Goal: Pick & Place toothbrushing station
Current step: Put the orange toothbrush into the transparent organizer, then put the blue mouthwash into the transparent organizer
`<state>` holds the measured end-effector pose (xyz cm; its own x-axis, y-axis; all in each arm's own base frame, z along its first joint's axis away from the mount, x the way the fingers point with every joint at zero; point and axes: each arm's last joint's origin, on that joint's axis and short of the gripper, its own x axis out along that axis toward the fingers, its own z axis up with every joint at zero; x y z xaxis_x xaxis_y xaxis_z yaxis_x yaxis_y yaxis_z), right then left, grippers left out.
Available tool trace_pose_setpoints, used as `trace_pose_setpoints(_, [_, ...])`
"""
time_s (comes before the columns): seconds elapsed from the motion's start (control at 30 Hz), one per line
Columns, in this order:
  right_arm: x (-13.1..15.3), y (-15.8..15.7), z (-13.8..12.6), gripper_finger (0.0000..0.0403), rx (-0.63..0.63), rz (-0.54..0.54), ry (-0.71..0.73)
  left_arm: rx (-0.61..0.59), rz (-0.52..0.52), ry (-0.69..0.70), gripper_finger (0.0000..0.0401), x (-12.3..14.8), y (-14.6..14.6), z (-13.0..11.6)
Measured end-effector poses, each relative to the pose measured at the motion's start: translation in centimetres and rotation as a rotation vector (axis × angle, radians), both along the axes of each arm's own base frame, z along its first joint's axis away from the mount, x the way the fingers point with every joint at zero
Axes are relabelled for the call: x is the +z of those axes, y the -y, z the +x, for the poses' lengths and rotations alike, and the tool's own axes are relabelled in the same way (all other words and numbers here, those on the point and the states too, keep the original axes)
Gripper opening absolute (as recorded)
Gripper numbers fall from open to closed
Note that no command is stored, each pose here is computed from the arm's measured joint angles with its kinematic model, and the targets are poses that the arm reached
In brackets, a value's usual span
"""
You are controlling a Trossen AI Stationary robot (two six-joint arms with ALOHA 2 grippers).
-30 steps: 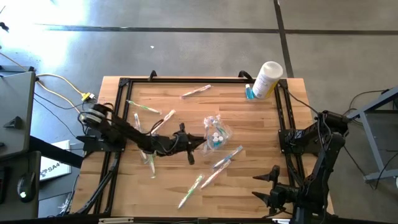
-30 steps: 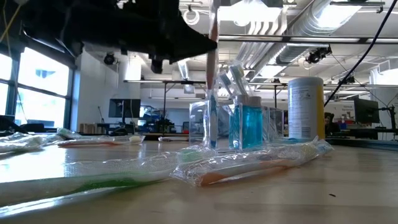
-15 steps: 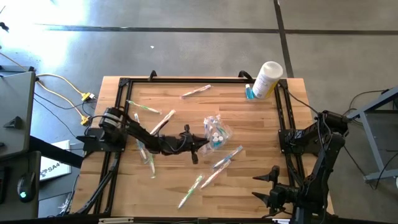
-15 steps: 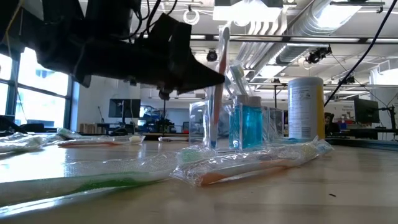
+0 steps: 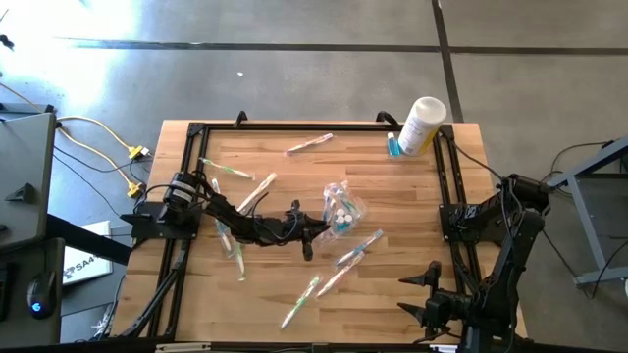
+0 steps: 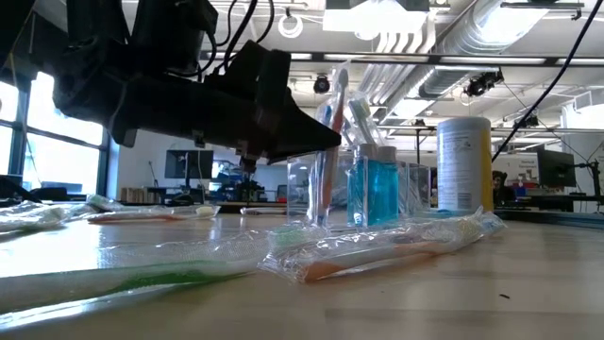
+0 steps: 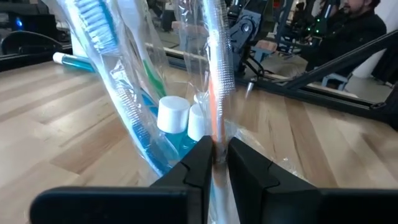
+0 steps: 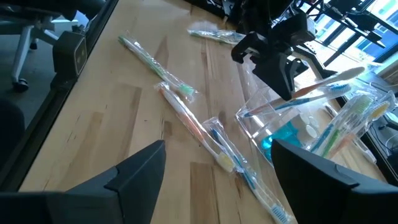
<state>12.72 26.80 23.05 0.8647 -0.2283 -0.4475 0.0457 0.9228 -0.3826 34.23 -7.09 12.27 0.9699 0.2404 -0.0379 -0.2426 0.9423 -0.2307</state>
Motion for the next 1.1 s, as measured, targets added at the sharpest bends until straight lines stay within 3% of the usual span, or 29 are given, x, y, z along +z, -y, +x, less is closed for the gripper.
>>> trace_pose_setpoints(0.57, [0.03,0.01,0.0,0.0284,0.0,0.001,0.0,0.003,-0.021,0.003,0.0057,-0.02,-0.01,0.01])
trace_pose_setpoints(0.97, [0.03,0.01,0.0,0.0284,0.0,0.0,0.0,-0.002,0.004,0.006,0.0167,0.57,0.21,0.89])
trace_pose_setpoints(1.1, [-0.02,-0.01,-0.02,0.0284,0.004,0.008,-0.018,-0.003,0.019,-0.005,0.0181,0.5,0.23,0.88])
